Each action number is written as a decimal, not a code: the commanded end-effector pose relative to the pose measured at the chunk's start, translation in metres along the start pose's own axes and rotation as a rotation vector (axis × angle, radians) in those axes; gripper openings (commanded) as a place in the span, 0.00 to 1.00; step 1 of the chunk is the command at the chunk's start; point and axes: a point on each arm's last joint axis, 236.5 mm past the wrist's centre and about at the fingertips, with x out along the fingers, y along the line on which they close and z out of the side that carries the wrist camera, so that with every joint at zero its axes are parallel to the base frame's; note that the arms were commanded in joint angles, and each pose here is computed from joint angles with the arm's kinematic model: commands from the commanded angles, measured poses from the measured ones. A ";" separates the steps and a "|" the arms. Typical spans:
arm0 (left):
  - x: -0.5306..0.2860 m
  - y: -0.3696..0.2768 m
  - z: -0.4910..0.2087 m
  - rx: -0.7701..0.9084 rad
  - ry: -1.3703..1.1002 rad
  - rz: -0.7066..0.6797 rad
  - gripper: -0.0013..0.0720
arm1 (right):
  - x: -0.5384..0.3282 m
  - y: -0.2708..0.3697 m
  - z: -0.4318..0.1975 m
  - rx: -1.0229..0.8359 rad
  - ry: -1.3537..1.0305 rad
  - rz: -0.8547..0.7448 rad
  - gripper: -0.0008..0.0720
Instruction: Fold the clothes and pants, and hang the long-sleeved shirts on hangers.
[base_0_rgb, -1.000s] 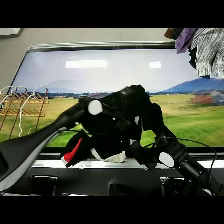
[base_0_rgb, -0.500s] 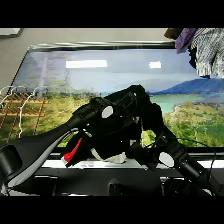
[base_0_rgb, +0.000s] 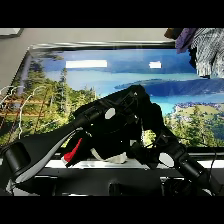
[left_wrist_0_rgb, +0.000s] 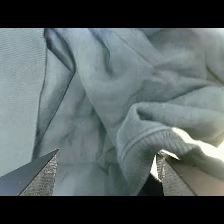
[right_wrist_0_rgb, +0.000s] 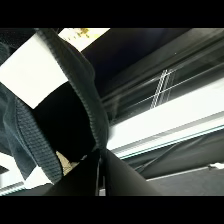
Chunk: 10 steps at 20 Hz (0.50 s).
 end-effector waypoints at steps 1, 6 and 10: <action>0.005 -0.001 0.007 -0.052 -0.039 -0.003 0.89 | 0.000 0.000 0.002 -0.006 -0.008 -0.001 0.07; -0.004 0.027 0.010 -0.294 -0.036 0.021 0.07 | -0.016 0.000 0.003 0.014 -0.007 -0.038 0.07; -0.062 0.106 0.057 -0.395 -0.122 0.093 0.07 | -0.088 0.057 0.092 -0.022 -0.216 0.150 0.07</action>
